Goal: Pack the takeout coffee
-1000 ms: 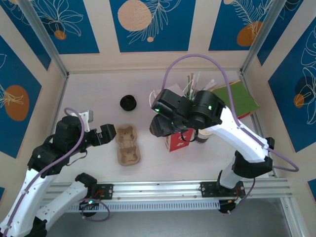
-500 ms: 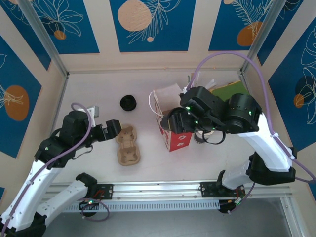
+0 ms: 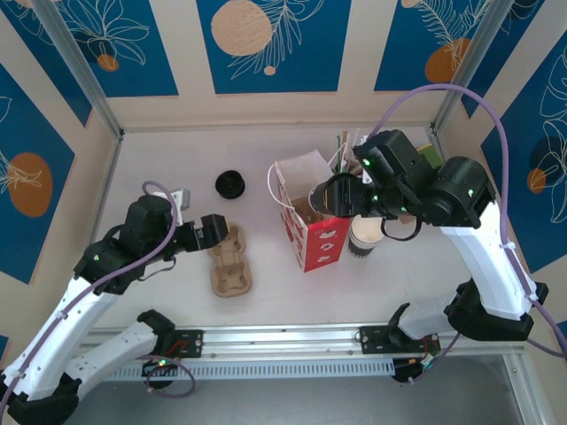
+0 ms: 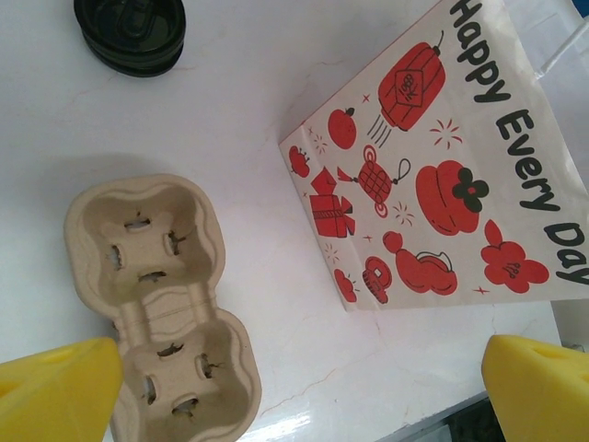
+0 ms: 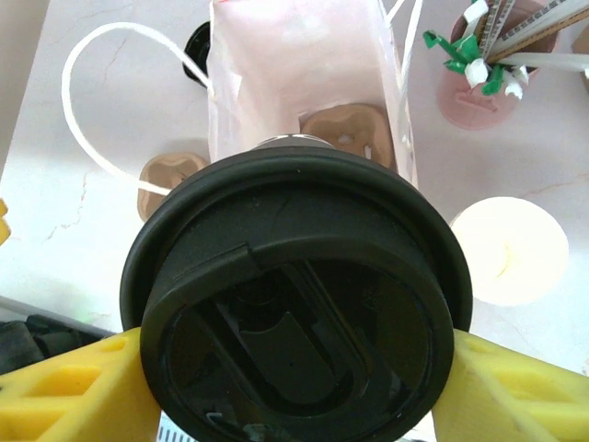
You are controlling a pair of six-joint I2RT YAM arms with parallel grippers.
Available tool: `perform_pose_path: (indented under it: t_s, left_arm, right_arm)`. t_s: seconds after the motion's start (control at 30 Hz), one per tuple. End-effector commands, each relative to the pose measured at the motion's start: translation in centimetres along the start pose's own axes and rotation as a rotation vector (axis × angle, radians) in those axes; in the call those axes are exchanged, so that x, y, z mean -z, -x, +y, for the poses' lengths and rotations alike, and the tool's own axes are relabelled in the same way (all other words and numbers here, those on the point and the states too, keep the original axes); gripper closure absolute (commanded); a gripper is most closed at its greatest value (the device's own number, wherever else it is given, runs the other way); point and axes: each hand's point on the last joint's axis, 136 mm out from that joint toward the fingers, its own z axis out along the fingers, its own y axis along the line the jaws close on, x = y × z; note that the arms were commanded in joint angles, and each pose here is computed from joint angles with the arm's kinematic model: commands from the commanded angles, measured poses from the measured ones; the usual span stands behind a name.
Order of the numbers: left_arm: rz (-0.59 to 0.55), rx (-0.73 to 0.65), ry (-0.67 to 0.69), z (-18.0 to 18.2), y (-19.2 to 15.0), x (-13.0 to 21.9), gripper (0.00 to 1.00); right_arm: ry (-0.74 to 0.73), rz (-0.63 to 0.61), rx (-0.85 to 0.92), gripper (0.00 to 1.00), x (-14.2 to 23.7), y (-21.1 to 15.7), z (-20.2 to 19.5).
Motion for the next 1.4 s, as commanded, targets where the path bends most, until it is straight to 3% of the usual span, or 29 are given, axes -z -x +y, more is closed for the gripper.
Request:
perform_pose_path:
  t_s: [0.0,0.3,0.87,1.37]
  left_arm:
    - [0.004,0.0,-0.023,-0.7,-0.1,-0.6,0.0]
    - [0.043,-0.021,-0.041,-2.1,-1.0,-2.6,0.0]
    - [0.026,-0.016,0.019,-1.8,-0.7,-4.9,0.0]
    - [0.026,-0.194,-0.017,-2.9,-0.1,-5.0,0.0]
  right_arm:
    - [0.021,0.012,0.031,0.33,-1.3,1.1,0.9]
    - [-0.036,0.076,0.074,0.33,-5.5,2.5,1.4]
    - [-0.065,0.26,0.105,0.33,-11.1,1.4,0.2]
    - [-0.188,0.404,0.018,0.33,-14.4,-0.5,-0.7]
